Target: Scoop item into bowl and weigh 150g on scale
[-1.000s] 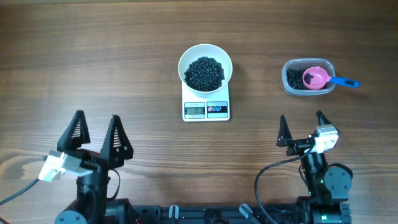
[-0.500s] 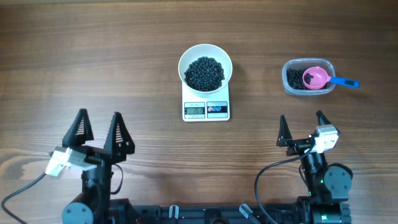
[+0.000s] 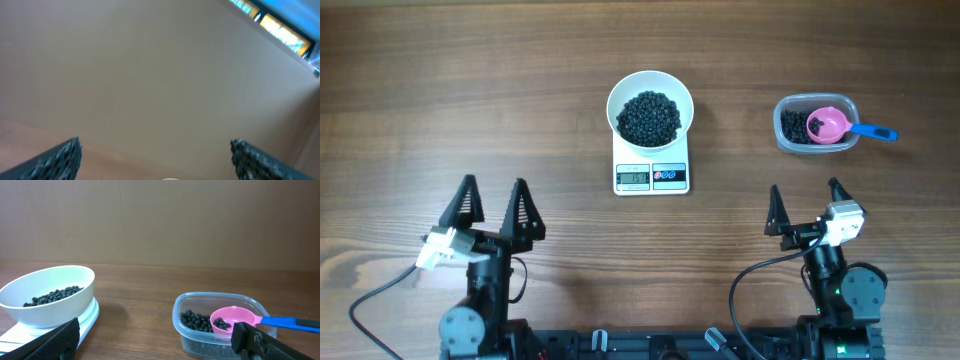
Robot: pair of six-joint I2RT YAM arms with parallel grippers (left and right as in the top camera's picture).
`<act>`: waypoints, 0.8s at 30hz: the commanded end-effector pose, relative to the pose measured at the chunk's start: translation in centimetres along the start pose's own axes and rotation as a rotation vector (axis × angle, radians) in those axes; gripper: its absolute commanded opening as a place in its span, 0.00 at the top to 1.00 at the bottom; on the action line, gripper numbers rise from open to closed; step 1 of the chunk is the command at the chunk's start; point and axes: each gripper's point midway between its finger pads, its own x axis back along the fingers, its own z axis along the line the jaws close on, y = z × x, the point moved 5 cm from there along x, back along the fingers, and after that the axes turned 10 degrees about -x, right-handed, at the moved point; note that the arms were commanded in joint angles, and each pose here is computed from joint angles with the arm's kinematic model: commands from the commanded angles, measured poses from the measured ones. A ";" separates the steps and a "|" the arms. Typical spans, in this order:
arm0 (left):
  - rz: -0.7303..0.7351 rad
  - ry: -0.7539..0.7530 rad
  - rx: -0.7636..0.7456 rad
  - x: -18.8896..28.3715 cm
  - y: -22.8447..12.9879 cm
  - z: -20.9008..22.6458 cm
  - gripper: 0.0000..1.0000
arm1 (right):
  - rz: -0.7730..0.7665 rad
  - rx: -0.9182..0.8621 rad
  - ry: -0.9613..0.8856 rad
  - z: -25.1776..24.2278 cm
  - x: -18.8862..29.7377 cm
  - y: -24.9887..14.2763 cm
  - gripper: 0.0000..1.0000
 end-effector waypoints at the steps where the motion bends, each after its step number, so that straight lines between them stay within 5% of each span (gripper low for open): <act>1: 0.147 0.070 0.013 0.3 -3.1 1.3 0.00 | -0.015 -0.010 -0.013 -0.2 0.1 0.3 0.00; 6: 0.393 0.158 0.044 1.8 -7.7 2.8 0.00 | -0.015 -0.010 -0.013 -0.2 0.1 0.3 0.00; 24: 0.374 0.231 -0.054 1.9 -7.4 3.9 0.00 | -0.015 -0.010 -0.013 -0.2 0.1 0.3 0.00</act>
